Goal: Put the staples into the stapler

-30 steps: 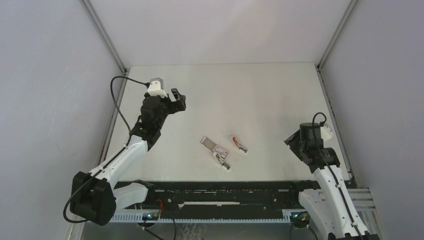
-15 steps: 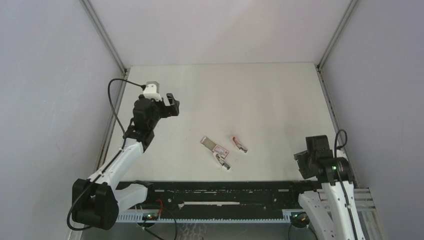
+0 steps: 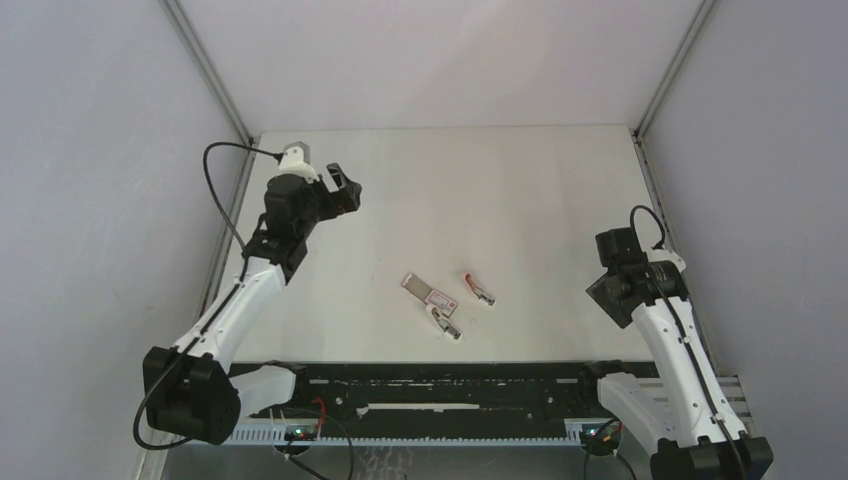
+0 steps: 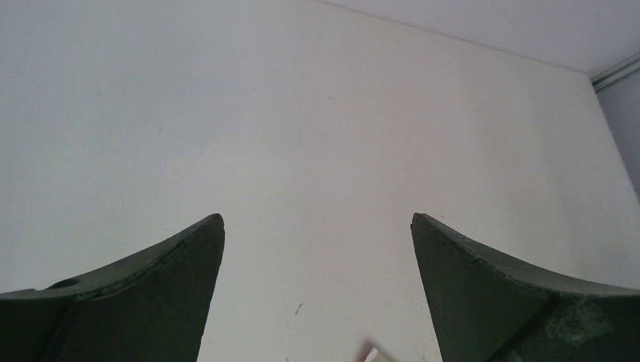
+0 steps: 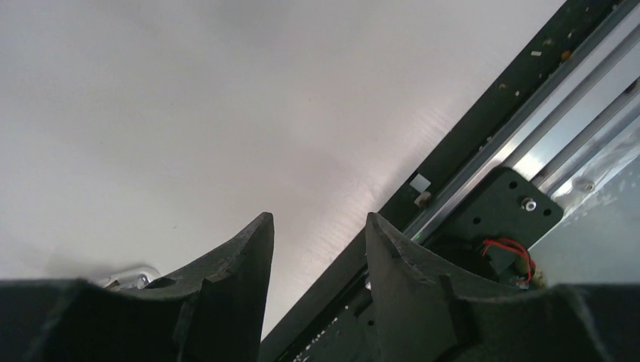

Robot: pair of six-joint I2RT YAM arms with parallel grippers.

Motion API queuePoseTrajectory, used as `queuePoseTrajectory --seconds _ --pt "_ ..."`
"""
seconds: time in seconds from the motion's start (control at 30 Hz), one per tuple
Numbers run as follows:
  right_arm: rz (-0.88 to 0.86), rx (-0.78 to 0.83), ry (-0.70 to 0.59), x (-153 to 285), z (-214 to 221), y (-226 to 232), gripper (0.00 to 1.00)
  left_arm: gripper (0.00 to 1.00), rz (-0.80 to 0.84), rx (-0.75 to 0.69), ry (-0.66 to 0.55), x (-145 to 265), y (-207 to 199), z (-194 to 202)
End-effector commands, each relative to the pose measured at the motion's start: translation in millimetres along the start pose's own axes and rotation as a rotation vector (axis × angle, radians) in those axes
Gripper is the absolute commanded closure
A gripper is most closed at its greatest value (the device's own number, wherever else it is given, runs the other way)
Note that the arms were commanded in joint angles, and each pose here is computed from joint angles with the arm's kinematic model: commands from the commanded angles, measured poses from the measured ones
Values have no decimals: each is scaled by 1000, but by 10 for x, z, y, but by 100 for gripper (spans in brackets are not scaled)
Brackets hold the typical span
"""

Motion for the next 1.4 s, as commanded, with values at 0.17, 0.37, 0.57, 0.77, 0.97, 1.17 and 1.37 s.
queuePoseTrajectory --seconds 0.17,0.37,0.57,0.77,0.97,1.17,1.37 --pt "27 15 -41 -167 -18 -26 43 1 -224 62 22 240 184 -9" --pt "-58 -180 105 -387 126 -61 46 0 -389 167 -23 463 410 21" --pt "54 -229 158 -563 261 -150 55 0 -434 123 54 479 501 92" --pt "159 -289 119 -640 209 -155 56 1 -411 90 83 449 499 99" --pt "161 -209 61 -731 99 -88 57 6 -228 -71 206 287 275 141" --pt "216 -240 59 -579 140 -95 49 6 -68 -176 242 276 -136 321" --pt "258 -315 59 -618 185 -146 48 6 23 -234 257 434 -320 489"
Point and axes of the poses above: each gripper's point midway between its finger pads, its own x axis back along the fingers, its own y axis along the line the jaws close on, z = x × y, the point moved 9 cm from there along x, back along the fingers, and after that the axes turned 1 degree about -x, right-handed, at the moved point
